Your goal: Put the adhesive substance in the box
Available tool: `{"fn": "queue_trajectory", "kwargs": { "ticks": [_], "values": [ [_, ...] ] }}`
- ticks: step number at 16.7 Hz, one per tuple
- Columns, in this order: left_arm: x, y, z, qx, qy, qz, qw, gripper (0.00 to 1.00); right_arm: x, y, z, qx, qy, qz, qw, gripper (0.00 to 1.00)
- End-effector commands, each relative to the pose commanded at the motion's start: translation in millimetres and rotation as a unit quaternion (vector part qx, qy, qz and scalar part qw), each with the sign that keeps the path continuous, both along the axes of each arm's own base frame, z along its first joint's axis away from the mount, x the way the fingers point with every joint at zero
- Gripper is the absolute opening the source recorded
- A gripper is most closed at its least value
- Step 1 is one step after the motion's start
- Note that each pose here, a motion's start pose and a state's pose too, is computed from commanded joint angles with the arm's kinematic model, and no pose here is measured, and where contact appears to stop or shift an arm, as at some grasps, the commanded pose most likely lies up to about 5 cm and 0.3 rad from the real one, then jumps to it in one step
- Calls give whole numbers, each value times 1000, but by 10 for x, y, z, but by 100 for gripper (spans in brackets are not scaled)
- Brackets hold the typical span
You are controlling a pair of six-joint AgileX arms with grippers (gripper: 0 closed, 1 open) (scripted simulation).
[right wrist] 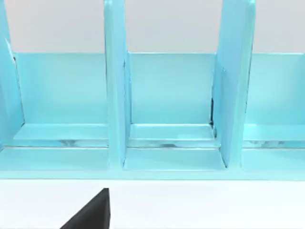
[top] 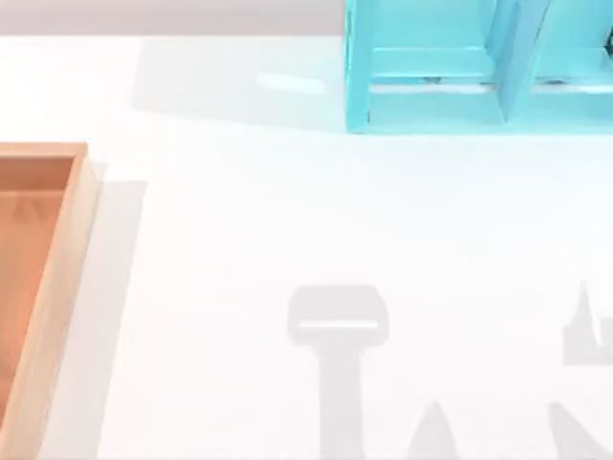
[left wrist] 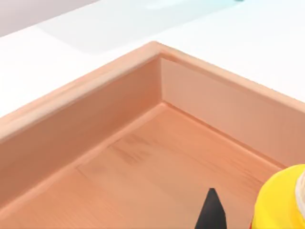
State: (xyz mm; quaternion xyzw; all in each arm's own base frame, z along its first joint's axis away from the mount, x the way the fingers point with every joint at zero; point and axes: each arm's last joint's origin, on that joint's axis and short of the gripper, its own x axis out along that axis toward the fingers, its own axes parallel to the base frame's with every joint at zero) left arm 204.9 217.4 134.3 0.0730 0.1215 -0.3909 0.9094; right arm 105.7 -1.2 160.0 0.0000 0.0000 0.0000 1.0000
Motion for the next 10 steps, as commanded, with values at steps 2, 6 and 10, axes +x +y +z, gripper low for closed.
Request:
{"fn": "queue_trajectory", "kwargs": {
  "ticks": [2,6,10],
  "values": [
    [63,-45,-34,12,-8,-4,1000,0,0,0,0,0,0,0,1000,100],
    [164,-142,-124,19,-10,-2,1000,0,0,0,0,0,0,0,1000,100],
    [268,-263,-240,4,-2,2,1000,0,0,0,0,0,0,0,1000,100]
  ]
}}
